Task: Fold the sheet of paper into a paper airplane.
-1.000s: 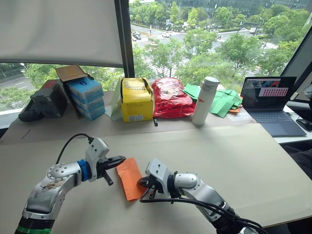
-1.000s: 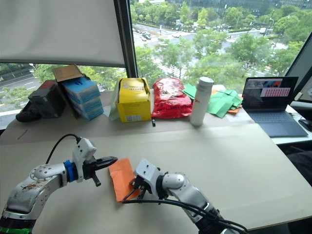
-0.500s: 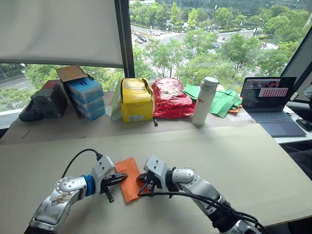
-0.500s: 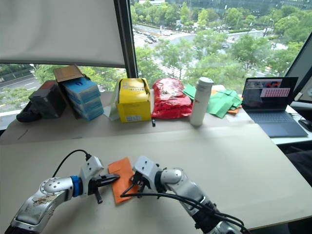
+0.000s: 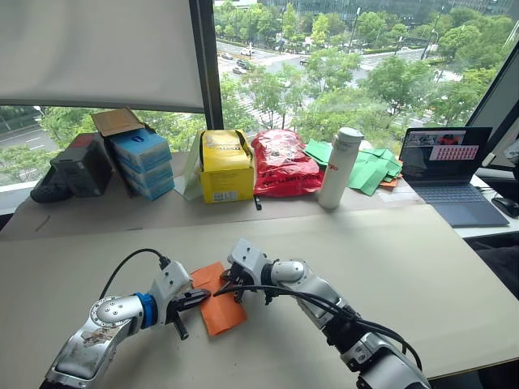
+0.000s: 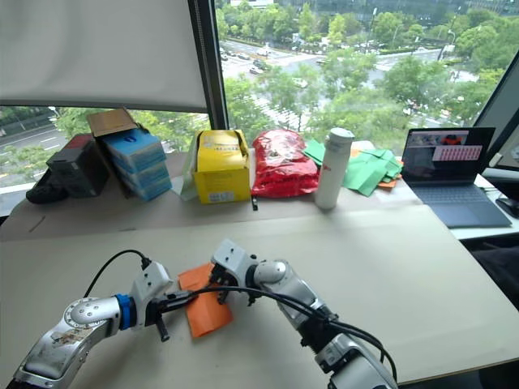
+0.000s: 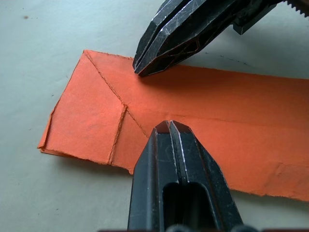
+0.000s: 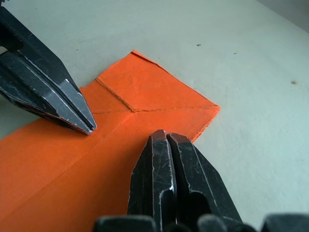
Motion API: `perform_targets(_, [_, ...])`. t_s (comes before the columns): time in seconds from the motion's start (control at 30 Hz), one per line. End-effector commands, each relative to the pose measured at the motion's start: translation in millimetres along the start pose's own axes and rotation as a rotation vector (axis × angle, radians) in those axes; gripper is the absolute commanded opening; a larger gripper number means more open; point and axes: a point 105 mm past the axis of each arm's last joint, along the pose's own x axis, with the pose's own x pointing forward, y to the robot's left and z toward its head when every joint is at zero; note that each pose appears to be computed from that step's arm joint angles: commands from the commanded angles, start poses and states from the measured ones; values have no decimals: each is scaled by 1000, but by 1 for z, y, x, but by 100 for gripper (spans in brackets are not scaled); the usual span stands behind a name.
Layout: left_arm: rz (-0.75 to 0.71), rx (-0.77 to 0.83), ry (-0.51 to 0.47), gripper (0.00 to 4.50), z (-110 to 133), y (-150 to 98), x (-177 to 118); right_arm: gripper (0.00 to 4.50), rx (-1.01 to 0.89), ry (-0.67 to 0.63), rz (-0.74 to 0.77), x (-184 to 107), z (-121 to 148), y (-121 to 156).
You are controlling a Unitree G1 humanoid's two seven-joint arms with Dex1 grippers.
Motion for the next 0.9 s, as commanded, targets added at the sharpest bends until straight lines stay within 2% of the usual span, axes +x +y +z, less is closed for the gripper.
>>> perform_targets(0.03, [-8,-21,70,0,-17,-5,0,19,-11,6,-46,2,2,-13])
perform_targets(0.47, [13,-17,72,0,-16,-4,-4,19,-39,-13,-18,16,11,-13])
perform_targets(0.73, [18,-19,73,0,-15,-4,-4,19,-108,-34,63,8,13,6])
perform_targets(0.8, [17,-19,74,0,-15,-4,-3,19,-136,-51,72,5,16,10])
perform_targets(0.9, [13,-19,75,0,-15,-4,-3,19,-126,-145,60,-4,33,11])
